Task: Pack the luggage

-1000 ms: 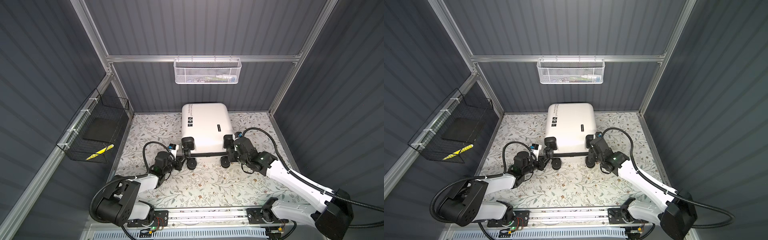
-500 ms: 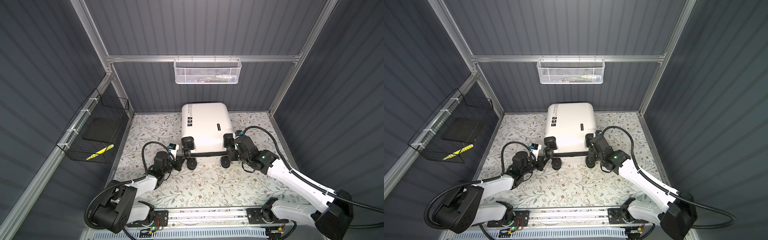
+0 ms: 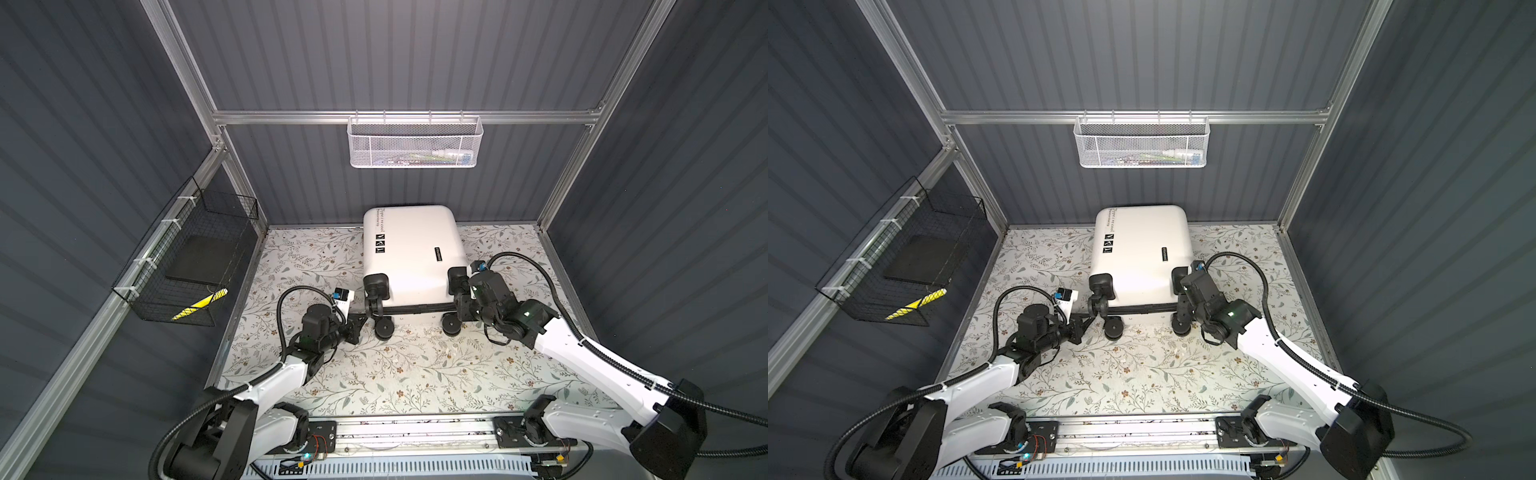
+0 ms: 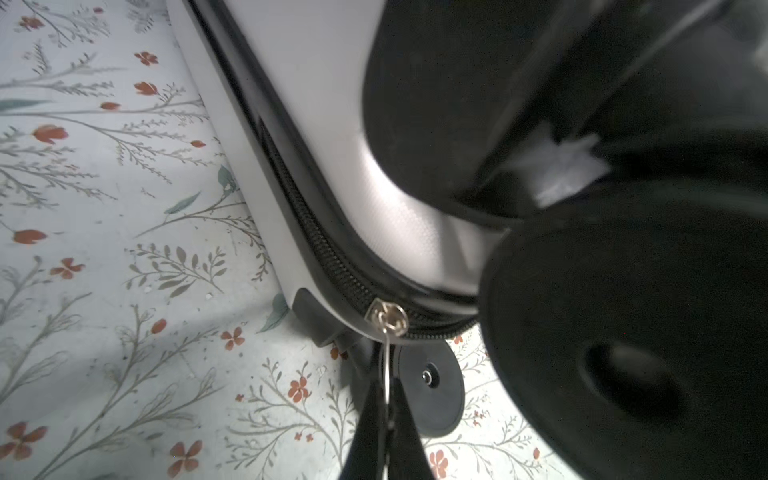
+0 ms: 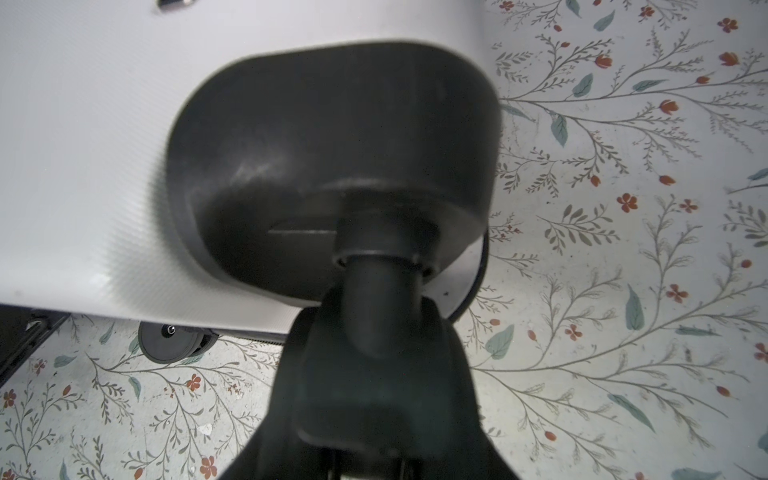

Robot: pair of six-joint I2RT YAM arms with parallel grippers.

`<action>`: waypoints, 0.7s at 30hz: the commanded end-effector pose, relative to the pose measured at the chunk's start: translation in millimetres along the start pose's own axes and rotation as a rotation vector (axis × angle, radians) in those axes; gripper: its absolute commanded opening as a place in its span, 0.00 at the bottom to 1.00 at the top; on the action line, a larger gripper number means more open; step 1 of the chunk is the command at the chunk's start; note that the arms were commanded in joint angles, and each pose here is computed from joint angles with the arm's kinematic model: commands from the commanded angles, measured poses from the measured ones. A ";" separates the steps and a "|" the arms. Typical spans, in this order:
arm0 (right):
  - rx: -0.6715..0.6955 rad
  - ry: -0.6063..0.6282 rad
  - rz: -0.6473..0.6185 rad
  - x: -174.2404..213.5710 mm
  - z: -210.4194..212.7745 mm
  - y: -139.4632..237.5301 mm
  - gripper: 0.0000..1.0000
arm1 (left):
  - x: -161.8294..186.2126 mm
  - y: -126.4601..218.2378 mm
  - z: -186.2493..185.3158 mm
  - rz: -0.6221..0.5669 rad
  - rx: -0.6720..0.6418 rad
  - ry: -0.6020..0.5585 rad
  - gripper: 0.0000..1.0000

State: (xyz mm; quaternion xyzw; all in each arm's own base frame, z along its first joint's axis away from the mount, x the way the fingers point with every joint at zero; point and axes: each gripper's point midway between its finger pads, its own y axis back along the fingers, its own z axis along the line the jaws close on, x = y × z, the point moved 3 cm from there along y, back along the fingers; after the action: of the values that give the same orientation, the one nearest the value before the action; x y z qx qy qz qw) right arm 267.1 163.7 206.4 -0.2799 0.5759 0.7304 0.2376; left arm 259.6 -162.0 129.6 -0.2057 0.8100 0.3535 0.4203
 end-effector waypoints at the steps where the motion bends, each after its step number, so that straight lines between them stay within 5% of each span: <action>1: -0.033 -0.002 -0.009 -5.4 7.2 2.5 0.19 | -15.0 9.8 -9.7 -0.062 0.026 -0.071 0.00; 21: -0.041 -0.031 -0.050 -26.6 12.7 9.9 0.14 | -3.5 8.0 -25.7 -0.033 0.102 -0.050 0.00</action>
State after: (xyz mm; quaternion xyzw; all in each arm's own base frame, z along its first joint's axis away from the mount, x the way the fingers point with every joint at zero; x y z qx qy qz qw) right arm 268.3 165.9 204.3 -0.2609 0.5785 0.7366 0.2338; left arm 249.9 -164.1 132.2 -0.1995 0.8070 0.3507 0.4312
